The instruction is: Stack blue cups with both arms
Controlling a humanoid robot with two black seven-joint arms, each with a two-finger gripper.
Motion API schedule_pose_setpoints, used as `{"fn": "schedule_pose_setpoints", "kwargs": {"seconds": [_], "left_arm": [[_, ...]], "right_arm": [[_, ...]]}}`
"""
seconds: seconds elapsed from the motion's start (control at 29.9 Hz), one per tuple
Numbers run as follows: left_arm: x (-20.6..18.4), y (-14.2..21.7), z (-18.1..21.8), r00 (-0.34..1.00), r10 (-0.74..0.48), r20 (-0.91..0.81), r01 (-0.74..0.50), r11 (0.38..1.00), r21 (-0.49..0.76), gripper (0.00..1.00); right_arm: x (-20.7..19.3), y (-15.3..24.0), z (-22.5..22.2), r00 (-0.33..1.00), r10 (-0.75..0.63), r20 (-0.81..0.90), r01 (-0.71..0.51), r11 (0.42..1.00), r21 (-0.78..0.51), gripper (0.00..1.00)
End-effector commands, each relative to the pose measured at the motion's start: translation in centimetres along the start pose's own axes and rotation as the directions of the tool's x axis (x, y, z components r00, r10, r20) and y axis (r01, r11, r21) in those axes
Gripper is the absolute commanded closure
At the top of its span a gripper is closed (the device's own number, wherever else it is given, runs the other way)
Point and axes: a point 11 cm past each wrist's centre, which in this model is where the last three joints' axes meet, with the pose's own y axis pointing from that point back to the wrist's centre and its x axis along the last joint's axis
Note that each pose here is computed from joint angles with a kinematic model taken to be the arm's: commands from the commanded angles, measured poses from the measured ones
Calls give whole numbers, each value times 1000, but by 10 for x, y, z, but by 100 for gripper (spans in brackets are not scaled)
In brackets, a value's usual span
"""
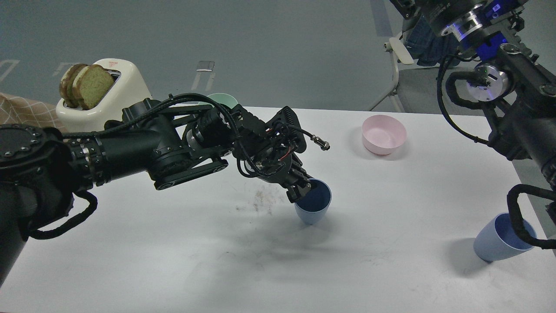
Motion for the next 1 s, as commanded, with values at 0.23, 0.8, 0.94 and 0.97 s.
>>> {"fn": "schedule_pose_setpoints", "kwargs": {"seconds": [0.23, 0.8, 0.94, 0.97], "left_arm": [[32, 17, 4, 996, 83, -37, -84, 996, -38, 7], [71, 166, -83, 414, 566, -713, -725, 679, 118, 5], [48, 173, -108, 44, 515, -856, -820, 507, 264, 5], [47, 175, -111, 8, 508, -861, -825, 490, 281, 5]], "right_arm": [[5, 3, -3, 1000, 8, -11, -8, 1000, 0, 0], [54, 96, -73, 893, -231, -387, 120, 950, -288, 0], [70, 161, -96, 764, -367, -531, 80, 870, -486, 0], [73, 173, -96, 740, -394, -546, 67, 850, -523, 0]]}}
